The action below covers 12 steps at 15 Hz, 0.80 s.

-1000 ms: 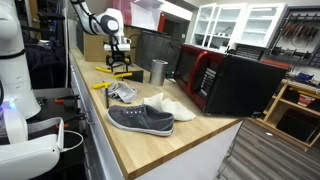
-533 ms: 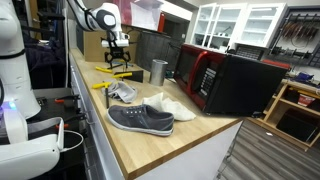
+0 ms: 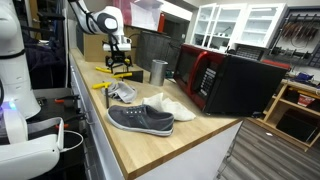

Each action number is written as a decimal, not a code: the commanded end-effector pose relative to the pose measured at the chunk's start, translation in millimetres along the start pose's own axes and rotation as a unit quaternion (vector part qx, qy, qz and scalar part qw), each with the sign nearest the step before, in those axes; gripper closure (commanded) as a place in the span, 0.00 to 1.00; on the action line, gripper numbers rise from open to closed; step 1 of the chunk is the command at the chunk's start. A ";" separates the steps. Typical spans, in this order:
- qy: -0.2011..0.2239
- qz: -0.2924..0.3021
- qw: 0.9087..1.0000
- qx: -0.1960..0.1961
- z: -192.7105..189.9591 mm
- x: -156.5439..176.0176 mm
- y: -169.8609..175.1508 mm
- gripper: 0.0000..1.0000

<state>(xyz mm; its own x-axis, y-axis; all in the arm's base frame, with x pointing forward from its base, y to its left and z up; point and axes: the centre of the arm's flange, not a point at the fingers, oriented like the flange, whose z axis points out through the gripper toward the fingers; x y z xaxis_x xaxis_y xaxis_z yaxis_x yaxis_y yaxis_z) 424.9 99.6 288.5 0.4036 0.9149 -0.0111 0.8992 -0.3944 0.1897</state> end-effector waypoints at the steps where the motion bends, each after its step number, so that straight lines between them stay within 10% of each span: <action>1: 0.006 -0.018 1.000 -0.003 10.2 -9.4 9.1 0.00; 8: 0.015 -0.040 0.999 -0.007 38.2 -4.6 18.5 0.00; 12: 0.017 -0.046 0.999 -0.018 45.5 -5.8 23.2 0.42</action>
<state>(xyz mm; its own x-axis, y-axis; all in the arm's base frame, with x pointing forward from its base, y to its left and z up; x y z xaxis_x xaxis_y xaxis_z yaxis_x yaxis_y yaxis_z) 440.2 86.4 252.5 0.3462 0.9381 -0.0091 0.9210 -0.3380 0.1939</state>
